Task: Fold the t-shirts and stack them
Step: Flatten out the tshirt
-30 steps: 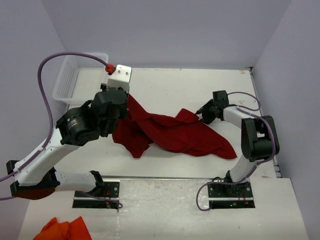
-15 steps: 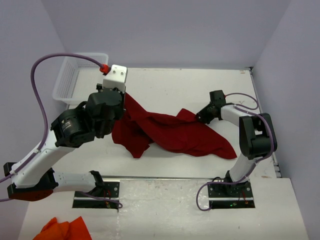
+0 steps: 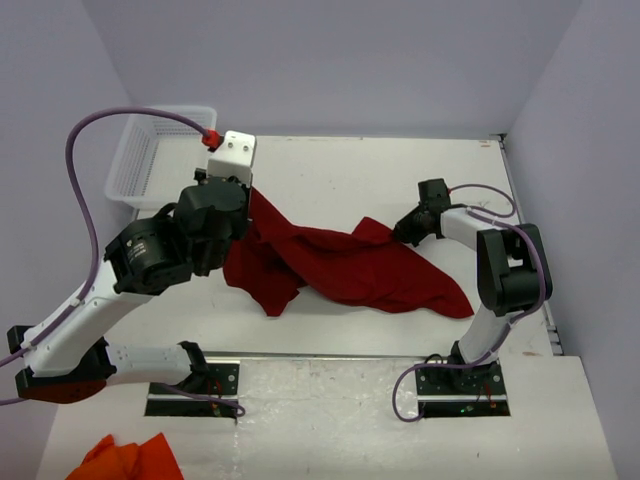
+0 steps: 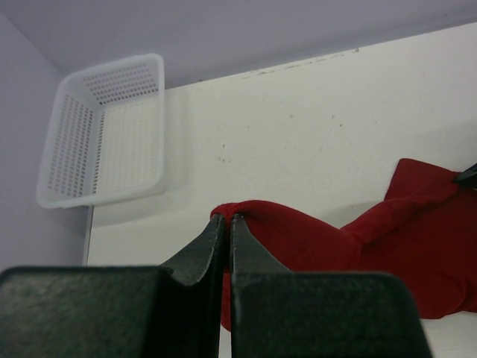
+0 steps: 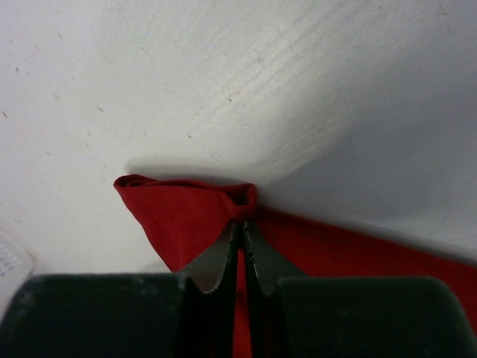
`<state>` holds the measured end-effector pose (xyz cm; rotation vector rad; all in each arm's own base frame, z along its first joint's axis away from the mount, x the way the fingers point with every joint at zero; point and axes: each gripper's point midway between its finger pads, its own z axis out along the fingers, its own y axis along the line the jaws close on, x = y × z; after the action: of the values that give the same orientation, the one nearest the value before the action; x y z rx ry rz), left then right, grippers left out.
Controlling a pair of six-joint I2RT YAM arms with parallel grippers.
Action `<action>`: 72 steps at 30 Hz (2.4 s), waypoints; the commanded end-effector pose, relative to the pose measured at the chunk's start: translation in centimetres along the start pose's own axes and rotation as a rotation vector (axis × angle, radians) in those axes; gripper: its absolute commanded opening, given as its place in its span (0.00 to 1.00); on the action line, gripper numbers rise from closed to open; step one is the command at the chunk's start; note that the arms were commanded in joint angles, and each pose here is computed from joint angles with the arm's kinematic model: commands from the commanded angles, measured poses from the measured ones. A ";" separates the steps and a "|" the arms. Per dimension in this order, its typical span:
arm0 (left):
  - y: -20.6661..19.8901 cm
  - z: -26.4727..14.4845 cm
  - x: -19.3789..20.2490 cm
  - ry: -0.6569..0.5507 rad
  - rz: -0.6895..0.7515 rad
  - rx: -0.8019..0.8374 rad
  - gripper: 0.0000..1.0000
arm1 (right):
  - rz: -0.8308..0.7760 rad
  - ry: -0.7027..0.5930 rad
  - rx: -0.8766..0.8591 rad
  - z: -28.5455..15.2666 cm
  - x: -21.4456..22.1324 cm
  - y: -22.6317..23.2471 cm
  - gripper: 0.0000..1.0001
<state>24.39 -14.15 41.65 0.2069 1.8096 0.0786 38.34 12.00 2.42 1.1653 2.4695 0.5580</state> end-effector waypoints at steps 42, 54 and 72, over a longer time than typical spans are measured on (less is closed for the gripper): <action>7.3 -20.9 -23.2 -0.836 -0.369 0.694 0.00 | -0.979 -1.027 -1.021 -66.0 6.1 6.6 0.00; -7.1 13.8 -6.8 -0.093 -0.036 0.267 0.00 | -0.789 -0.756 -0.207 -35.0 -9.6 10.9 0.00; -2.8 41.5 15.2 0.278 0.069 0.120 0.00 | -0.769 -0.510 0.093 -13.8 -20.9 9.7 0.00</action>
<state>57.21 -15.16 9.91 0.3488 2.2910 0.0936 48.22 -0.68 19.66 0.2734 2.3264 -0.0505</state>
